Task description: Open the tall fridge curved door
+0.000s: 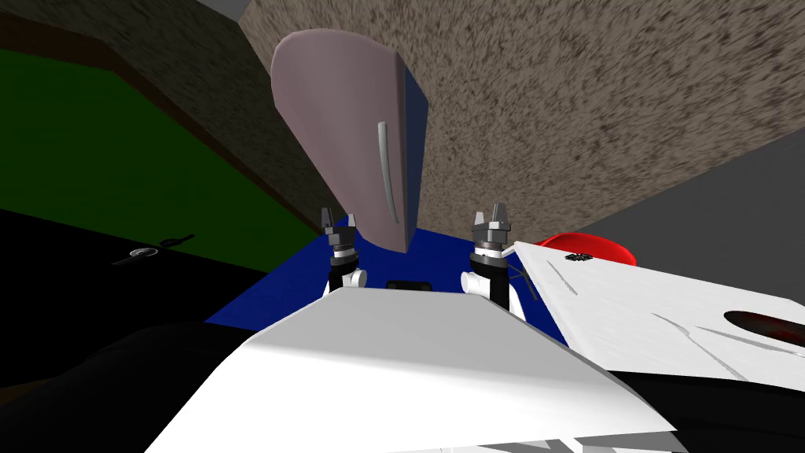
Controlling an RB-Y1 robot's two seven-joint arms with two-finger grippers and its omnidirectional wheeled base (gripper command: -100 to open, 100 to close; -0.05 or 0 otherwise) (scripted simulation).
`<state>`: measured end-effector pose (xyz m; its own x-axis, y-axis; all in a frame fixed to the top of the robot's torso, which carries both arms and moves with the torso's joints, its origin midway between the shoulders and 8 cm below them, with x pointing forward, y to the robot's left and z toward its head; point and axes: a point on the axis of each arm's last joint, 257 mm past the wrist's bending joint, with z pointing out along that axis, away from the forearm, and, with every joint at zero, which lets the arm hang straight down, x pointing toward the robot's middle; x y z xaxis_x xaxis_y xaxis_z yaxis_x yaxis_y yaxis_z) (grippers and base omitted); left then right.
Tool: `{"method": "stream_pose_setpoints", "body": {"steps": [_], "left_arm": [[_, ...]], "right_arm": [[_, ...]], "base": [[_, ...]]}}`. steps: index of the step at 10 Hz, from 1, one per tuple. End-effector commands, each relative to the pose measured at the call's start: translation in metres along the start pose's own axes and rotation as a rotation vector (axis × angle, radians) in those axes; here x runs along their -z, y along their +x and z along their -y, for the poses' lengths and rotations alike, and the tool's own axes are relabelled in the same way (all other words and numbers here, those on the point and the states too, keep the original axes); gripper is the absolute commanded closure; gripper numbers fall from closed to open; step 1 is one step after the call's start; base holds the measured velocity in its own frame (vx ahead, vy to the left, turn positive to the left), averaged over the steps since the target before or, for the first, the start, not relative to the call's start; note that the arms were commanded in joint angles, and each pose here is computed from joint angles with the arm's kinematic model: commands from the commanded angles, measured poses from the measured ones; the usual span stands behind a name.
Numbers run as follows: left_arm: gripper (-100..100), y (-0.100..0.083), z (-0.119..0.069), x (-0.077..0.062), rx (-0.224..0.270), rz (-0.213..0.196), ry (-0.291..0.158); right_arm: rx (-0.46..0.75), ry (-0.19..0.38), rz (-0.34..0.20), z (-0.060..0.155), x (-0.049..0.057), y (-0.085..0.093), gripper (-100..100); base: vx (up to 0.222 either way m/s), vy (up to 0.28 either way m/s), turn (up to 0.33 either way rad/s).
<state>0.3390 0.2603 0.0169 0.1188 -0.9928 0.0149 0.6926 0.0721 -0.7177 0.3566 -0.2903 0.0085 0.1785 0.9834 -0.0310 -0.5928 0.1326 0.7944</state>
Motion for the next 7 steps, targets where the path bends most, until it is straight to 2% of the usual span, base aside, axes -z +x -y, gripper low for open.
{"method": "stream_pose_setpoints", "body": {"steps": [1, 7], "left_arm": [[0, 0.0000, 0.0000, 0.0000, 0.000, 0.000, 0.000], [0, 0.0000, 0.0001, -0.0001, 0.000, 0.000, 0.000]], "right_arm": [[0.000, 0.000, 0.000, 0.0000, 0.0000, 0.0000, 0], [0.000, 0.000, 0.000, -0.0002, 0.0000, 0.0000, 0]], "base": [[0.000, 0.000, 0.000], [0.000, 0.000, 0.000]]}}
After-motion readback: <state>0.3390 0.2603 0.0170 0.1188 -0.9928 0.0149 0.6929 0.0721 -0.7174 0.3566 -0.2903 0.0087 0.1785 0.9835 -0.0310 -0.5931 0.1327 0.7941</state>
